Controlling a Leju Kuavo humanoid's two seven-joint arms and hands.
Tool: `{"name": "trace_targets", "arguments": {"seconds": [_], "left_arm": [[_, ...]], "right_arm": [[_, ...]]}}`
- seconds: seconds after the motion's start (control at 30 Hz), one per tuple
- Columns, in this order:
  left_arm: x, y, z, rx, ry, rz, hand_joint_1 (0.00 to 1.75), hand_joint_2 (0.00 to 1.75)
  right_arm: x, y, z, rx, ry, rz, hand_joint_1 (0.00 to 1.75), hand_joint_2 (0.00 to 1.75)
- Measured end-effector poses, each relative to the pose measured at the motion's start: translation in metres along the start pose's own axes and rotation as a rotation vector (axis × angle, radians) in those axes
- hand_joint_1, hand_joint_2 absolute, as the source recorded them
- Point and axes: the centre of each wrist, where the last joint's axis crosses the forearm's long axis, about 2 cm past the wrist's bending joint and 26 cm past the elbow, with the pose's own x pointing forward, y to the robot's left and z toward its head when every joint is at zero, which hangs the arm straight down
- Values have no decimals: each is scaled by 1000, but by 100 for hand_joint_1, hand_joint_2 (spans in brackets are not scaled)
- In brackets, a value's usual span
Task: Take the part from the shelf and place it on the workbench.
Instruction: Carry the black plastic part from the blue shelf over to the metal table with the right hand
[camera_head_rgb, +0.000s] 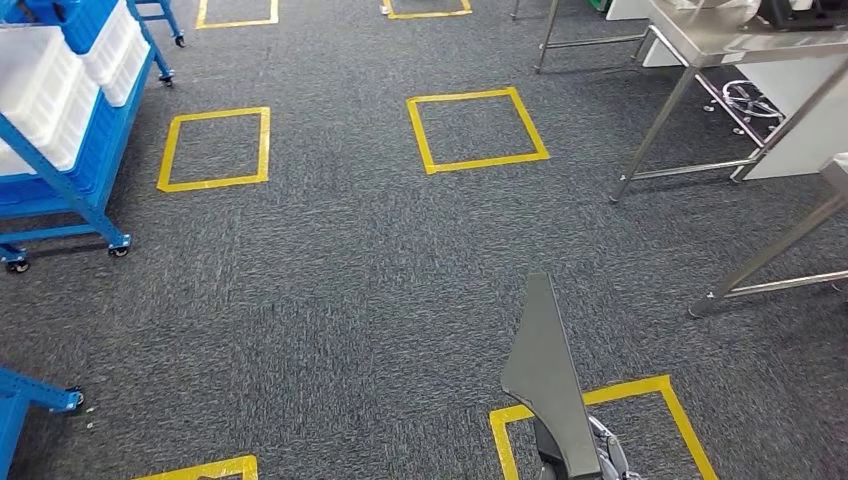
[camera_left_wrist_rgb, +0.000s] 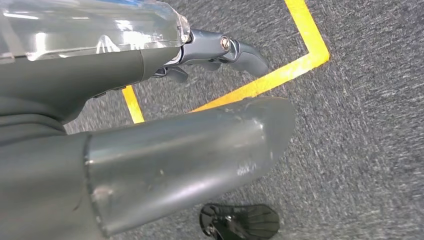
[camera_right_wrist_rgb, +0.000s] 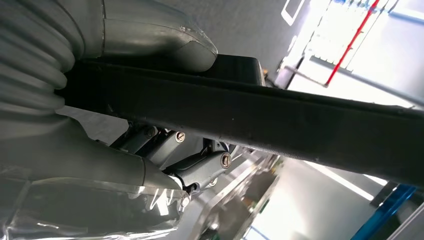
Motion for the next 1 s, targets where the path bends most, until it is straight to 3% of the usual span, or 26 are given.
{"name": "trace_targets", "arguments": {"seconds": [0.57, 0.8, 1.0], "left_arm": [[-1, 7, -1, 1, 10, -28, 0, 0], [7, 5, -5, 26, -78, -39, 0, 0], [11, 4, -6, 30, -100, -15, 0, 0]], "right_arm": [[-3, -1, 6, 7, 11, 38, 175, 175], [-4, 0, 4, 16, -2, 46, 175, 175], [-7, 0, 2, 33, -12, 40, 175, 175]]}}
